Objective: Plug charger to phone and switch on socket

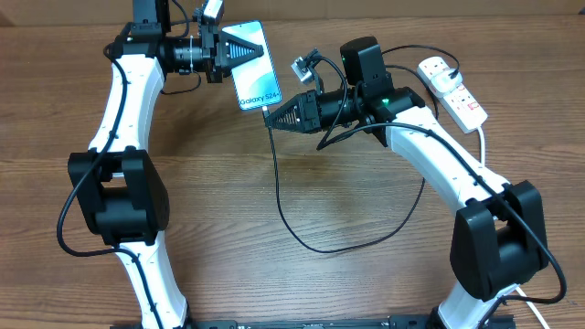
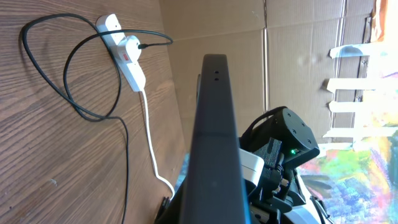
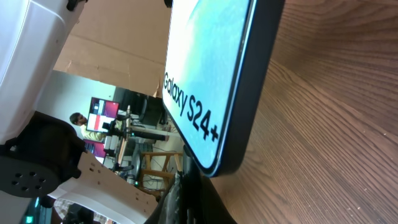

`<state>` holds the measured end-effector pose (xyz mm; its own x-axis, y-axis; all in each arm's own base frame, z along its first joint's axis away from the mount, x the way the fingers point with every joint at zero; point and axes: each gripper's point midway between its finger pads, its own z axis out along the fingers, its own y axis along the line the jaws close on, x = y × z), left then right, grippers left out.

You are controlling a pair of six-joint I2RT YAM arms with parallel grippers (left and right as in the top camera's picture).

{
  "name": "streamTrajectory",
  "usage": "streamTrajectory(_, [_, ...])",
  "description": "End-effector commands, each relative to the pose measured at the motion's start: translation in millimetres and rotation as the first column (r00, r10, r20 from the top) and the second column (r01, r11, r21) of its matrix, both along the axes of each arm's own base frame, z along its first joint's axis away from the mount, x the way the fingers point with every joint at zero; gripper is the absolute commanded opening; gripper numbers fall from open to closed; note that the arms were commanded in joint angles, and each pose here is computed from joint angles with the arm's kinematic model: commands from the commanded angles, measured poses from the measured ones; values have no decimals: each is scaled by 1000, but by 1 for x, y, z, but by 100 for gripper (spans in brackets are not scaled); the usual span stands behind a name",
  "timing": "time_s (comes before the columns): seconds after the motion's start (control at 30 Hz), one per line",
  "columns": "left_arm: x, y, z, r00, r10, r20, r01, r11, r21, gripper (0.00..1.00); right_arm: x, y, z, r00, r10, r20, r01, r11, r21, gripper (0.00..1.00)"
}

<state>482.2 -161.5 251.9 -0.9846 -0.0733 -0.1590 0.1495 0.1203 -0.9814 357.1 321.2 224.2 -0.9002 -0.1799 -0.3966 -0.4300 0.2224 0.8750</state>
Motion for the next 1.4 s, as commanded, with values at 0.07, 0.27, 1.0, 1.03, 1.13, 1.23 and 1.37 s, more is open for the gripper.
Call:
streamTrajectory(0.07, [-8, -12, 10, 999, -52, 5, 52, 998, -43, 4, -1, 3, 12, 1000, 8, 25, -9, 1000, 16, 4])
streamTrajectory(0.27, [-8, -16, 9, 998, -55, 17, 56, 998, -36, 4, -1, 3, 12, 1000, 8, 25, -9, 1000, 16, 4])
streamTrajectory(1.0, [-8, -15, 10, 997, -58, 43, 60, 998, -36, 4, 4, -6, 14, 1000, -2, 22, 1, 1000, 28, 4])
streamTrajectory(1.03, [-8, -15, 10, 997, -58, 43, 60, 998, -36, 4, 4, -6, 14, 1000, -2, 22, 2, 1000, 28, 4])
streamTrajectory(1.13, [-9, -15, 11, 997, -61, 43, 63, 997, -41, 4, 6, -7, 14, 1000, -6, 21, 6, 1000, 28, 4])
streamTrajectory(1.23, [-9, -15, 11, 997, -61, 43, 63, 997, -42, 4, 7, -10, 14, 1000, -13, 17, 13, 1000, 26, 4])
streamTrajectory(1.37, [-9, -15, 11, 997, -61, 44, 62, 997, -42, 4, 8, -12, 12, 1000, -19, 4, 19, 1000, 20, 4])
